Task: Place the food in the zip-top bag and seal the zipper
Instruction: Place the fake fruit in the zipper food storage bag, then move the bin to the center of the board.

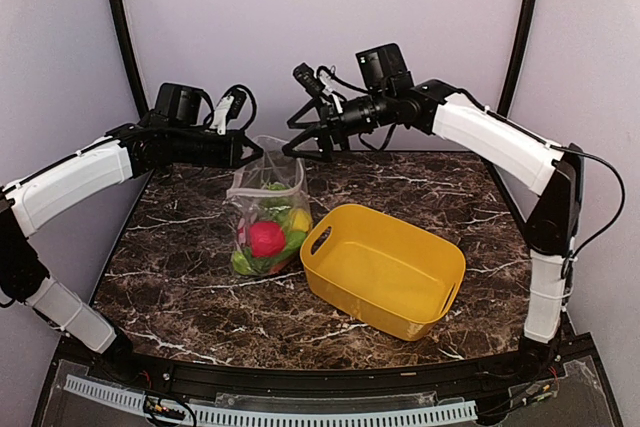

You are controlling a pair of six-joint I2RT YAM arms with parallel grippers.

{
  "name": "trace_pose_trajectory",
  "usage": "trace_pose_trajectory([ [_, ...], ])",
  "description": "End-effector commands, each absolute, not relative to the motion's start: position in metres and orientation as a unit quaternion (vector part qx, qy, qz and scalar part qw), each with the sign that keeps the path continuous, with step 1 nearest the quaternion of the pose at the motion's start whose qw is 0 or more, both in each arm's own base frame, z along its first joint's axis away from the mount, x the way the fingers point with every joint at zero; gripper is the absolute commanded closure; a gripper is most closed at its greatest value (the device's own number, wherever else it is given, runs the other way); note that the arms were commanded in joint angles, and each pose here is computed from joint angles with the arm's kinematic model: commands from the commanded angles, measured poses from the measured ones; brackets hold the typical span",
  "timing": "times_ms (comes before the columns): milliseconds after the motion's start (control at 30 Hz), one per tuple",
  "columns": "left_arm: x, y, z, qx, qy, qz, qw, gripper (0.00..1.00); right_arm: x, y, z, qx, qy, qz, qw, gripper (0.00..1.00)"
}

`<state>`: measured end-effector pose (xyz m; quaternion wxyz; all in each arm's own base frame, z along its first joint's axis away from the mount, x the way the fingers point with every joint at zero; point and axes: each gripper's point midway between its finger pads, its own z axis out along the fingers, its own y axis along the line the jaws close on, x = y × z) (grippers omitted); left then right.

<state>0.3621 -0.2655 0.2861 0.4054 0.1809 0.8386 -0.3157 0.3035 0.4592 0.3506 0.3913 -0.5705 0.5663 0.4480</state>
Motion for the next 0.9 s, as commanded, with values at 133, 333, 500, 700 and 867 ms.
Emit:
trace_pose_trajectory([
  [133,0.354,-0.257,0.307,0.188,0.828,-0.310,0.428,0.99,0.291,0.397,0.380,-0.598,0.567,0.348,0.447,0.01],
  [333,0.353,-0.255,0.307,0.191,0.826,-0.306,0.433,0.99,0.290,0.339,0.293,-0.627,0.637,0.222,0.389,0.08],
  [500,0.351,-0.254,0.302,0.194,0.828,-0.303,0.429,0.99,0.317,0.274,0.219,-0.560,0.747,0.113,0.339,0.12],
  [700,0.352,-0.256,0.294,0.197,0.832,-0.304,0.421,0.99,0.331,0.222,0.143,-0.512,0.817,0.049,0.259,0.12],
  [867,0.354,-0.260,0.290,0.196,0.833,-0.309,0.415,0.99,0.346,0.214,0.114,-0.483,0.844,0.044,0.229,0.14],
])
